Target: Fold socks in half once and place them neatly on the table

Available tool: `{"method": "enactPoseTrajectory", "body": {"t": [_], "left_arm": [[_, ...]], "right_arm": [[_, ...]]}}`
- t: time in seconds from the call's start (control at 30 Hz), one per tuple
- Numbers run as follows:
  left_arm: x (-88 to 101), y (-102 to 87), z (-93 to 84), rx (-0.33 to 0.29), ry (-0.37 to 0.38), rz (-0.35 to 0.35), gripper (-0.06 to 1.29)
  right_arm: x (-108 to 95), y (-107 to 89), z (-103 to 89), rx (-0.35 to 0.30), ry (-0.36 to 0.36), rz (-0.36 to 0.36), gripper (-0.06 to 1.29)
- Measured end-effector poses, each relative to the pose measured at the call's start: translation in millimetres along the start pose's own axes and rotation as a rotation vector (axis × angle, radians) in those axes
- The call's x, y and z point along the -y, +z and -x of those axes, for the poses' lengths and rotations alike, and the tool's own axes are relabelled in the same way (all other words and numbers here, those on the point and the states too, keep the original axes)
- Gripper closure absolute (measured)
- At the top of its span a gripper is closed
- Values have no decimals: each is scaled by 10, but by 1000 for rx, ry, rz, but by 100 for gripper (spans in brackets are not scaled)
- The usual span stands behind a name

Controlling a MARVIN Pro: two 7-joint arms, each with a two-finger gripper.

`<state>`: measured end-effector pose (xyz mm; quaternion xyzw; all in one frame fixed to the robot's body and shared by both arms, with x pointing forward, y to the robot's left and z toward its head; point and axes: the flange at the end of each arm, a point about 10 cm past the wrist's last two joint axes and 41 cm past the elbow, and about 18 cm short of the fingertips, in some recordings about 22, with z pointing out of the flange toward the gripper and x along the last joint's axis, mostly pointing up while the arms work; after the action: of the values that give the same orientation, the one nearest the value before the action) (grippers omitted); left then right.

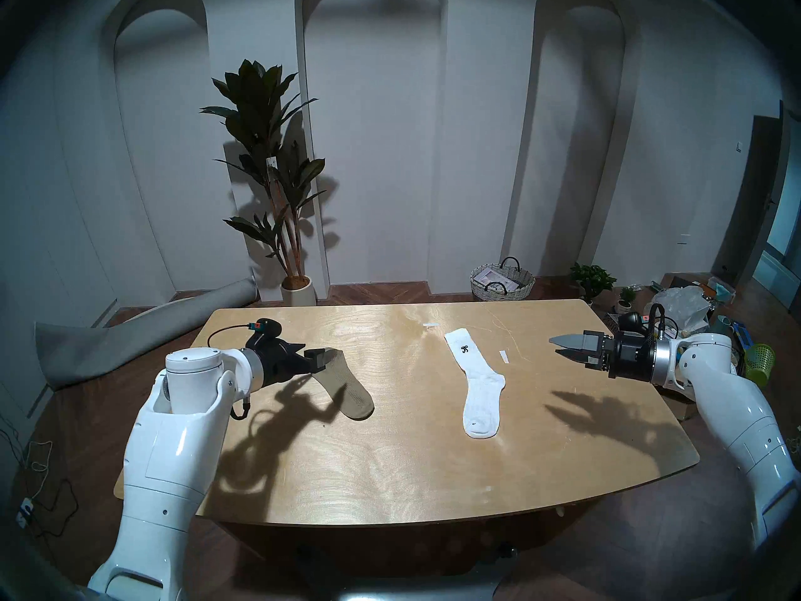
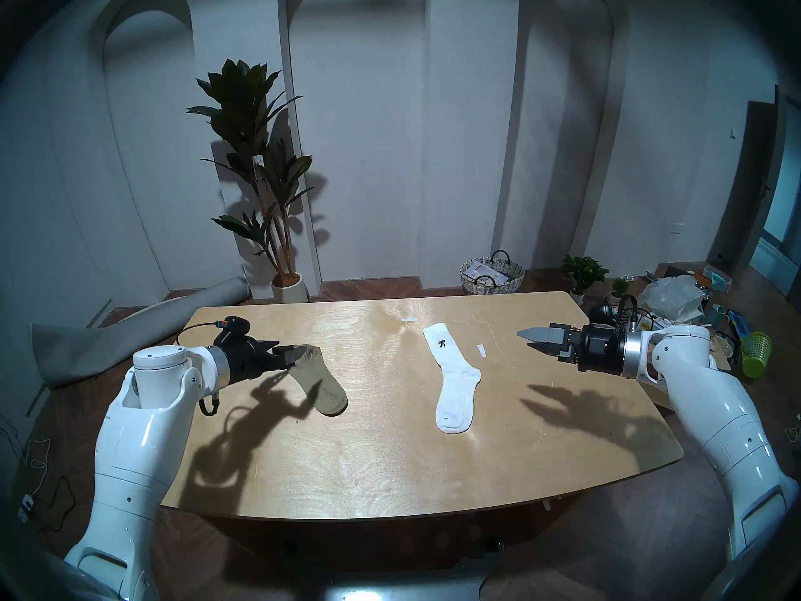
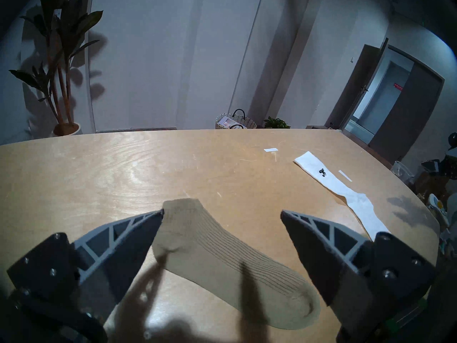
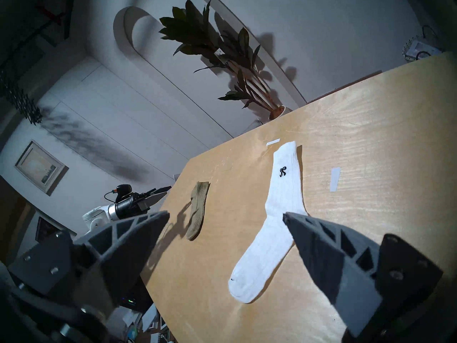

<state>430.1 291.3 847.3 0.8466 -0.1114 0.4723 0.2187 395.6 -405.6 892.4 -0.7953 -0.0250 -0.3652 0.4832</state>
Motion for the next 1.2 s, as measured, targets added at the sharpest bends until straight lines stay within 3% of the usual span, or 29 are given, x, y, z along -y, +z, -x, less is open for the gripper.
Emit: {"method": "enactPoseTrajectory", "body": {"t": [0.4, 0.6, 1.2], "left_arm": [[376, 77, 33, 59, -104, 63, 0], [493, 168, 44, 86, -138, 99, 0], [741, 366, 39, 120, -225, 156, 0]], "right_arm": [[-61, 62, 56, 3, 142, -117, -2], [-78, 197, 134, 29, 190, -128, -2], [-13, 311, 147, 27, 216, -179, -2]]}}
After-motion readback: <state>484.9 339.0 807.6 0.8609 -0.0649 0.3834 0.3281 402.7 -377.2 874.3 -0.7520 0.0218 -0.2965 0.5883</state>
